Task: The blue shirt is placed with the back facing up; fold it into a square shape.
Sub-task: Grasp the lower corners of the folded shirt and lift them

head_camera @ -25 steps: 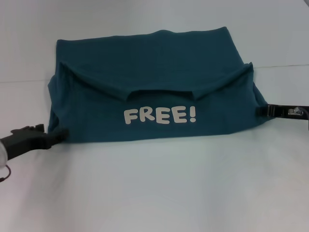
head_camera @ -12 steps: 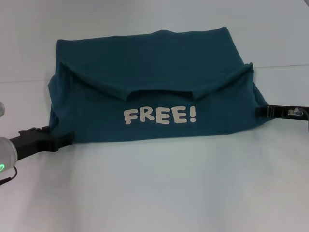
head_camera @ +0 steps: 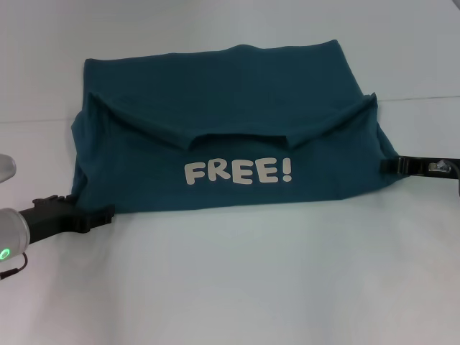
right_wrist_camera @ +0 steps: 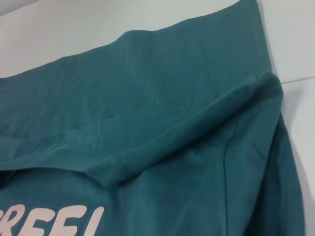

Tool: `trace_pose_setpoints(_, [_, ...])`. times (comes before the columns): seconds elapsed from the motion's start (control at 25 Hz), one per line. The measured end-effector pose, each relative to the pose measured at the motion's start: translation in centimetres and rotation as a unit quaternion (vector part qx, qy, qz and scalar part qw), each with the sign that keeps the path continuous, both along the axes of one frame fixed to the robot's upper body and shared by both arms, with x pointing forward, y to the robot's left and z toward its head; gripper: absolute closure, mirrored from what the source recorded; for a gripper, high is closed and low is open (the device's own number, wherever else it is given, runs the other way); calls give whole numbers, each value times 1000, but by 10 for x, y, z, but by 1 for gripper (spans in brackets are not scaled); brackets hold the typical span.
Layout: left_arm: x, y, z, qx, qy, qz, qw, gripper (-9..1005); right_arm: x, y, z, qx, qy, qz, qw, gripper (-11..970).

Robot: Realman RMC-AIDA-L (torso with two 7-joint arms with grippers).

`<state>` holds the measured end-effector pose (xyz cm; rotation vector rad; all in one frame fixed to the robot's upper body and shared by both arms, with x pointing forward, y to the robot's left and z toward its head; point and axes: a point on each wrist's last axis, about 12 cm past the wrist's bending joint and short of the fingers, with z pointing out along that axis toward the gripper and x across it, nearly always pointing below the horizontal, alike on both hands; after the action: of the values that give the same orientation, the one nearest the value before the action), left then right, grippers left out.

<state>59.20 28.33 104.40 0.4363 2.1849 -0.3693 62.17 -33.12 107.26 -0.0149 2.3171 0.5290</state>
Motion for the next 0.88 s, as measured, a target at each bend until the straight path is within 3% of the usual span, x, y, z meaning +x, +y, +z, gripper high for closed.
trace_pose_setpoints(0.48, [4, -2, 5, 3, -10, 0, 1000, 264, 0, 0, 0, 0, -1, 1, 1000, 918])
trace_pose_setpoints(0.6, [5, -3, 6, 4, -11, -1, 1000, 472, 1, 0, 0, -1, -1, 0, 1000, 918])
trace_pose_setpoints(0.88, [7, -4, 6, 12, -10, -6, 1000, 628, 1, 0, 0, -1, -1, 0, 1000, 918])
